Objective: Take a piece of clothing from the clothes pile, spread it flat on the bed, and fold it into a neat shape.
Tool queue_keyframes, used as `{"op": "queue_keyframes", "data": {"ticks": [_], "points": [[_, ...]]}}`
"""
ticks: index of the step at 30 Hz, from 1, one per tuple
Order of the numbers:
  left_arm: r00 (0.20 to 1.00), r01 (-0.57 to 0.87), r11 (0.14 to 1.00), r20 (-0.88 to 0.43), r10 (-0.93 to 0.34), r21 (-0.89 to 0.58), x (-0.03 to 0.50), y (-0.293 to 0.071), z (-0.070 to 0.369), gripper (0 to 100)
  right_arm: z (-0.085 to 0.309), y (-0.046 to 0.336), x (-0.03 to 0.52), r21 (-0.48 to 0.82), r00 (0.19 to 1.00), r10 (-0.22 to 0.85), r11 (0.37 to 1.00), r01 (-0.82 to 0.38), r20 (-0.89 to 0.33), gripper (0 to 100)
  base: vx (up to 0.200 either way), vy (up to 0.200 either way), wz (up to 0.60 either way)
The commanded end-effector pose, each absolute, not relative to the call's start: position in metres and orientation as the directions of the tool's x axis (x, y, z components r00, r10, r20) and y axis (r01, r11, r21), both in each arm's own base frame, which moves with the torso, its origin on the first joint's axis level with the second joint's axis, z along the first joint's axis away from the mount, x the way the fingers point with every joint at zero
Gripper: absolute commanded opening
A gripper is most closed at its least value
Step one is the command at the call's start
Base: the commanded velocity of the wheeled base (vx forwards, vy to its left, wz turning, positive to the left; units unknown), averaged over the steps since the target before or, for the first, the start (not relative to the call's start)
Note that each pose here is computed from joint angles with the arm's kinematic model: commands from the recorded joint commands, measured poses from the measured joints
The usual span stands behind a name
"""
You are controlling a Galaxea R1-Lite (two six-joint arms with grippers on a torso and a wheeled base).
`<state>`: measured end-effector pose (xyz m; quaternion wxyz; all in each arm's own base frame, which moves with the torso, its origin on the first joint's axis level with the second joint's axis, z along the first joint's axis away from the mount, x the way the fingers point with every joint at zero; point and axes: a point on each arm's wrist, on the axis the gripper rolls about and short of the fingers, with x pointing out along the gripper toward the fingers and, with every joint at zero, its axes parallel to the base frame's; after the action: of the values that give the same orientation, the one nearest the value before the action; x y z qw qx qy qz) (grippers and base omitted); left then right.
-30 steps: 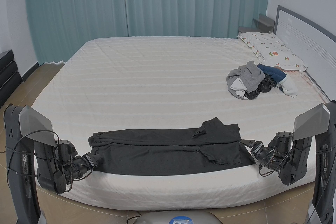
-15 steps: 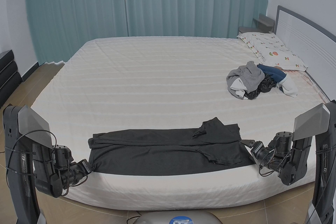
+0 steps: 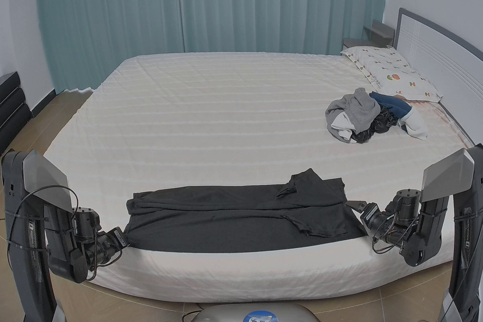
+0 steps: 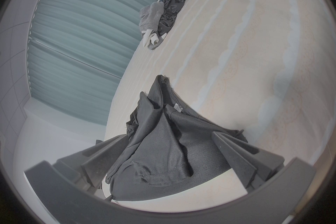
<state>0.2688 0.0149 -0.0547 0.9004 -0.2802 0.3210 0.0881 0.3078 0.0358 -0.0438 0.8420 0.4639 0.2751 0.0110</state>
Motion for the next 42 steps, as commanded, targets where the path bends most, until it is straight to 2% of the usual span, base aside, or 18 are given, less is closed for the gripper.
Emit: {"op": "queue_keyframes", "data": {"ticks": [1, 3, 4, 11, 18, 21, 23, 34, 38, 42], "points": [[0.783, -0.341, 0.825, -0.622, -0.016, -0.451, 0.269, 0.017, -0.053, 0, -0.043, 0.036, 0.308, 0.789, 0.851, 0.275, 0.569, 0.231, -0.447, 100, 0.000, 0.000, 0.00], [0.782, -0.341, 0.825, -0.623, -0.017, -0.451, 0.269, 0.016, -0.053, 0, -0.043, 0.036, 0.308, 0.789, 0.851, 0.275, 0.569, 0.231, -0.447, 100, 0.000, 0.000, 0.00], [0.782, -0.340, 0.825, -0.623, -0.019, -0.452, 0.269, 0.016, -0.053, 100, -0.043, 0.036, 0.308, 0.789, 0.851, 0.275, 0.569, 0.231, -0.447, 100, 0.000, 0.000, 0.00], [0.818, -0.326, 0.806, -0.575, -0.021, -0.493, 0.272, 0.019, -0.038, 100, -0.040, 0.033, 0.310, 0.801, 0.859, 0.271, 0.553, 0.231, -0.435, 100, 0.000, 0.000, 0.00], [0.868, -0.319, 0.714, -0.495, -0.044, -0.623, 0.280, 0.020, -0.017, 100, -0.029, 0.028, 0.312, 0.842, 0.879, 0.259, 0.483, 0.241, -0.400, 100, 0.000, 0.000, 0.00], [0.870, -0.323, 0.701, -0.491, -0.044, -0.636, 0.281, 0.021, -0.017, 100, -0.024, 0.026, 0.313, 0.853, 0.886, 0.255, 0.463, 0.239, -0.387, 100, 0.000, 0.000, 0.00], [0.870, -0.316, 0.700, -0.490, -0.055, -0.640, 0.282, 0.021, -0.018, 100, -0.021, 0.026, 0.312, 0.856, 0.889, 0.256, 0.461, 0.233, -0.380, 100, 0.000, 0.000, 0.00], [0.866, -0.315, 0.698, -0.496, -0.066, -0.643, 0.286, 0.021, -0.023, 100, -0.013, 0.034, 0.311, 0.854, 0.894, 0.266, 0.480, 0.202, -0.361, 100, 0.200, 0.000, 0.00], [0.862, -0.320, 0.696, -0.503, -0.068, -0.643, 0.286, 0.021, -0.026, 100, -0.004, 0.045, 0.306, 0.856, 0.890, 0.298, 0.490, 0.167, -0.344, 100, 0.200, 0.000, 0.00], [0.856, -0.335, 0.681, -0.513, -0.070, -0.652, 0.286, 0.020, -0.030, 100, -0.001, 0.078, 0.300, 0.851, 0.857, 0.390, 0.516, 0.100, -0.337, 100, 0.000, 0.000, 0.00]]}}
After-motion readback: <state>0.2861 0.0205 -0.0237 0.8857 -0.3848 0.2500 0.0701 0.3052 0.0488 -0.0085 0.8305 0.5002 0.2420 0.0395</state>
